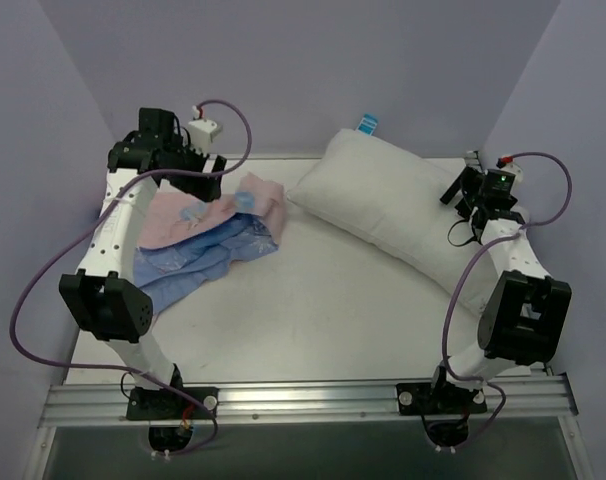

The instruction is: Remove the pillowcase from the pillow

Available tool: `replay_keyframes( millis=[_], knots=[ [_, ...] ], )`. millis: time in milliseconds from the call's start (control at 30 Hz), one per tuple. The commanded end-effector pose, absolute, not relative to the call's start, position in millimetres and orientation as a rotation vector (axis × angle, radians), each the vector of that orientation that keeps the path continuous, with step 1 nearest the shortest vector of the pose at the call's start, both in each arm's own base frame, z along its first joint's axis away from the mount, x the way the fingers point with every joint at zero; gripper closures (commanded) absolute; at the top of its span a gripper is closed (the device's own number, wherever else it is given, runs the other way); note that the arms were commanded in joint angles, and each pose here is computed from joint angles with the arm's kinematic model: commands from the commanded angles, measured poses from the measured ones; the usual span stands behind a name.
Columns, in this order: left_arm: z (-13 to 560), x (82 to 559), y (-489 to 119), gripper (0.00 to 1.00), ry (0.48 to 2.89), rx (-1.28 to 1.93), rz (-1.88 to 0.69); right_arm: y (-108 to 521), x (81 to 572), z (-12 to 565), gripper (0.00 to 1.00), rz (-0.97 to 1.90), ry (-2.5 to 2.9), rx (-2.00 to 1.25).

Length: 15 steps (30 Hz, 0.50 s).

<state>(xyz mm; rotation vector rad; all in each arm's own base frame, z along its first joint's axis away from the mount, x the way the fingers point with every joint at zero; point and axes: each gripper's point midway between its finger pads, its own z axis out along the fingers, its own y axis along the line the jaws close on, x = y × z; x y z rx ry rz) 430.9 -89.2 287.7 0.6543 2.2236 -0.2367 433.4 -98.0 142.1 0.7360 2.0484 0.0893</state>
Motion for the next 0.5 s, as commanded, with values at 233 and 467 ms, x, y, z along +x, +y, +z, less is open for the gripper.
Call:
replay_keyframes(
  millis=[233, 467],
  knots=[
    [221.5, 332.4, -9.6, 0.06, 2.438, 0.653, 0.135, -71.3, 381.0, 166.3, 0.0, -0.057, 2.188, 0.663],
    [187.8, 276.9, 19.8, 0.06, 2.427, 0.515, 0.207, -46.1, 348.7, 181.6, 0.0, -0.033, 2.186, 0.599]
  ],
)
